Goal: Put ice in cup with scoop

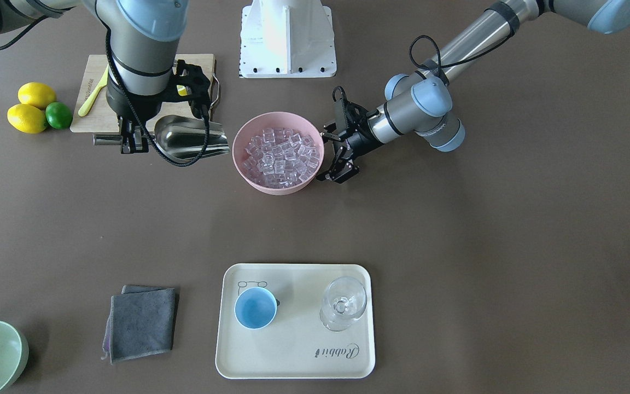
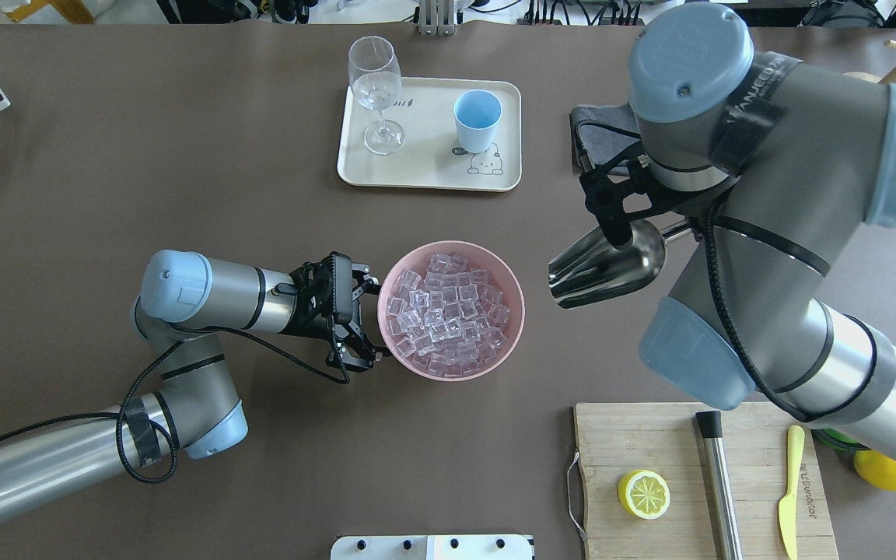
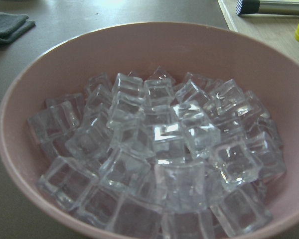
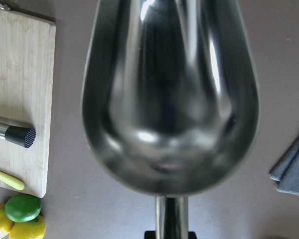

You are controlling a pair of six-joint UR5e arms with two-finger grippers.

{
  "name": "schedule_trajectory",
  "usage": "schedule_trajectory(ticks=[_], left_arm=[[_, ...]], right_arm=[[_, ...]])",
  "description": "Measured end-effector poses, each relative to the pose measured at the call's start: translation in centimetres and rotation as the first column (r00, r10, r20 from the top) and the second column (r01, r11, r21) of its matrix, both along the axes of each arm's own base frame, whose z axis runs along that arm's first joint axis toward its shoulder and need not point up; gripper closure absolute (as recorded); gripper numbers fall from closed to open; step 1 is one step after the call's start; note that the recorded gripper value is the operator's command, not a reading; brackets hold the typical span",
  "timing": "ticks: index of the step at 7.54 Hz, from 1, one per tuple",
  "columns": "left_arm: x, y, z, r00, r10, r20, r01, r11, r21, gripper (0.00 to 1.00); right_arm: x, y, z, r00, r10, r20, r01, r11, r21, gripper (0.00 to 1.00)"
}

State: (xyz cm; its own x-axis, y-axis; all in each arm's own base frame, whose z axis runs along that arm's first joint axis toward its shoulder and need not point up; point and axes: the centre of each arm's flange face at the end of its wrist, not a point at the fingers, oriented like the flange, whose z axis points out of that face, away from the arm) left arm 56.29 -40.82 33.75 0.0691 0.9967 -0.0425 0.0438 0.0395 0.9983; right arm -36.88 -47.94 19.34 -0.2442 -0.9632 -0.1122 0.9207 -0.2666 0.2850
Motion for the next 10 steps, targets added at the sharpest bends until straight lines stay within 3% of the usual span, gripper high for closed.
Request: schedule_trajectory(ticks=[3, 6, 8, 10], left_arm=[[0.7, 0.0, -0.3, 1.0, 0.01, 0.002, -0.01, 1.0, -0.001, 0.02], [0.9, 0.1, -0.4, 1.0, 0.024, 0.001, -0.024, 1.0, 0.002, 0.02], [0.9, 0.2, -0.5, 1.0, 0.026, 0.0, -0.026, 1.0, 0.005, 0.02], [0.8, 0.2, -0.6, 0.999, 0.032, -0.004, -0.032, 0.999, 0.009, 0.02]], right_arm=[[-3.3, 0.0, -1.8, 0.999, 0.006, -0.043, -0.009, 0.998, -0.065, 1.0], [-4.9, 2.0, -1.7, 0.991, -0.005, -0.135, -0.013, 0.991, -0.134, 1.0], [-6.0, 1.3, -2.9, 0.983, -0.006, -0.181, -0.023, 0.987, -0.157, 1.0], [-7.1, 0.3, -3.5, 0.968, 0.061, -0.242, -0.105, 0.979, -0.173, 1.0]])
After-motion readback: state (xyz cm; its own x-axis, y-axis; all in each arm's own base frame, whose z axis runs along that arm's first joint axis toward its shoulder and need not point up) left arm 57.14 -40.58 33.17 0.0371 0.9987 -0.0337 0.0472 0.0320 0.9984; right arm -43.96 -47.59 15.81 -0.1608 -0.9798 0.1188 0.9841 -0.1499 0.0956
